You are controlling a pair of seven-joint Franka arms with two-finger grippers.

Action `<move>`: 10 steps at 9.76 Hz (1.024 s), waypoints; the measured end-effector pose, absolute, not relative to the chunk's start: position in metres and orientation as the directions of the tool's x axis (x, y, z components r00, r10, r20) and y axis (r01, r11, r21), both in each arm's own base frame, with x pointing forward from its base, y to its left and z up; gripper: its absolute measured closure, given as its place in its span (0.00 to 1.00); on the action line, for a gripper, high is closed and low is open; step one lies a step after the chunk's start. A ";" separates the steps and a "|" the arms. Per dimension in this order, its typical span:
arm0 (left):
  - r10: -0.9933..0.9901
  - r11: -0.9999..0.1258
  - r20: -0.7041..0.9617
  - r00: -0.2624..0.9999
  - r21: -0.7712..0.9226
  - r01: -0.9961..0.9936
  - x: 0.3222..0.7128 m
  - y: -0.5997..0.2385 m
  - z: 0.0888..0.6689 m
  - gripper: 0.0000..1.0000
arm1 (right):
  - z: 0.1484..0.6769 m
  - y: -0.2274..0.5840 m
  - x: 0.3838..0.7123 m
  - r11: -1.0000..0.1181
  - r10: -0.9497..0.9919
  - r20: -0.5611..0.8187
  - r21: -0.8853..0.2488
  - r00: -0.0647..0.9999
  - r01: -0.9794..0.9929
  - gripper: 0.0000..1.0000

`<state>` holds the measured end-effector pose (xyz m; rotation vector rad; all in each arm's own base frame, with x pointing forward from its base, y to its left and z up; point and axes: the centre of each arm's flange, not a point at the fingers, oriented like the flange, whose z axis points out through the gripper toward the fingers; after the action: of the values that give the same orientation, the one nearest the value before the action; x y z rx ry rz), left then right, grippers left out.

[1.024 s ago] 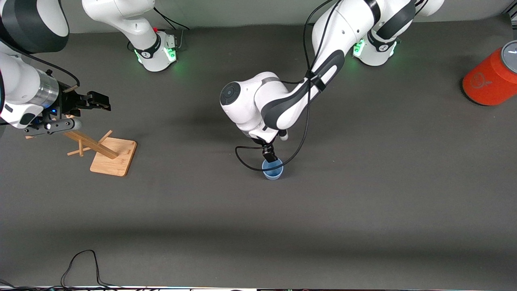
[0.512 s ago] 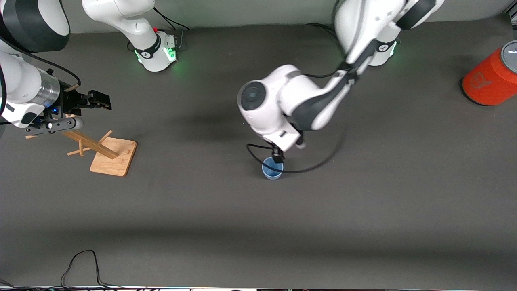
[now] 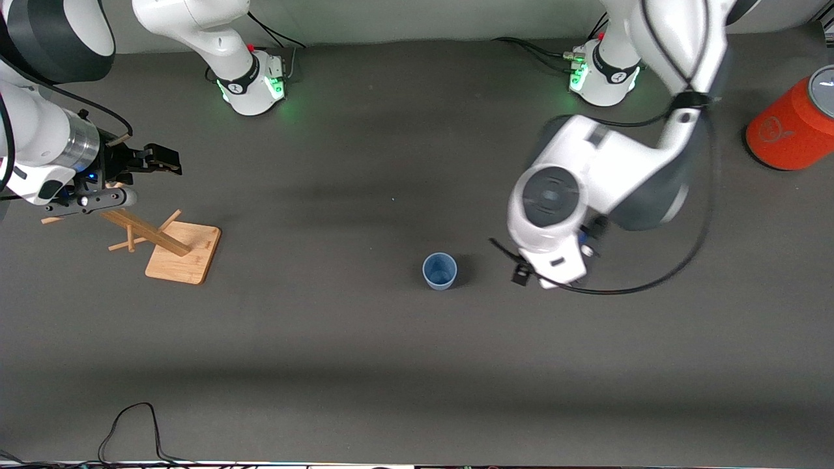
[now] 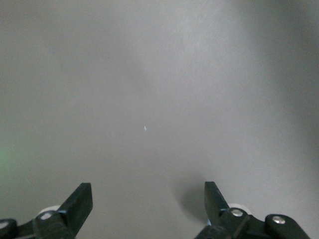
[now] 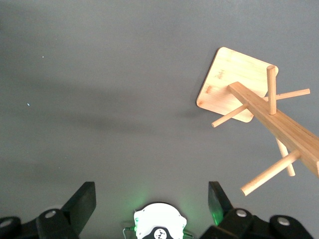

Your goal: Rotate and upright cup with both arms

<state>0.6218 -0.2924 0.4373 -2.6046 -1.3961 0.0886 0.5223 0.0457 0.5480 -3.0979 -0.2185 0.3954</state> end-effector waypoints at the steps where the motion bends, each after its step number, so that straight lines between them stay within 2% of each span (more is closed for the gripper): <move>1: 0.767 -0.630 -0.002 0.642 -0.193 0.752 0.627 -0.257 0.447 0.00 | 0.548 0.046 0.522 -0.990 0.140 -0.249 -0.028 0.958 0.137 0.00; 5: 0.448 -0.889 -0.126 0.885 -0.166 0.427 0.620 -0.104 0.483 0.00 | 0.550 0.046 0.522 -0.990 0.141 -0.244 -0.028 0.960 0.138 0.00; 8: 0.200 -0.973 -0.188 0.961 -0.152 0.173 0.587 -0.037 0.494 0.00 | 0.562 0.047 0.524 -0.990 0.143 -0.219 -0.028 0.965 0.140 0.00; 10: 0.085 -0.991 -0.173 0.981 -0.119 0.064 0.559 -0.020 0.498 0.00 | 0.569 0.053 0.525 -0.988 0.153 -0.199 -0.026 0.968 0.151 0.00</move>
<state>0.5591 -0.0199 0.4976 -3.0141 -0.1136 0.2705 0.5253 0.0528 0.5692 -3.1053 -0.2394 0.3161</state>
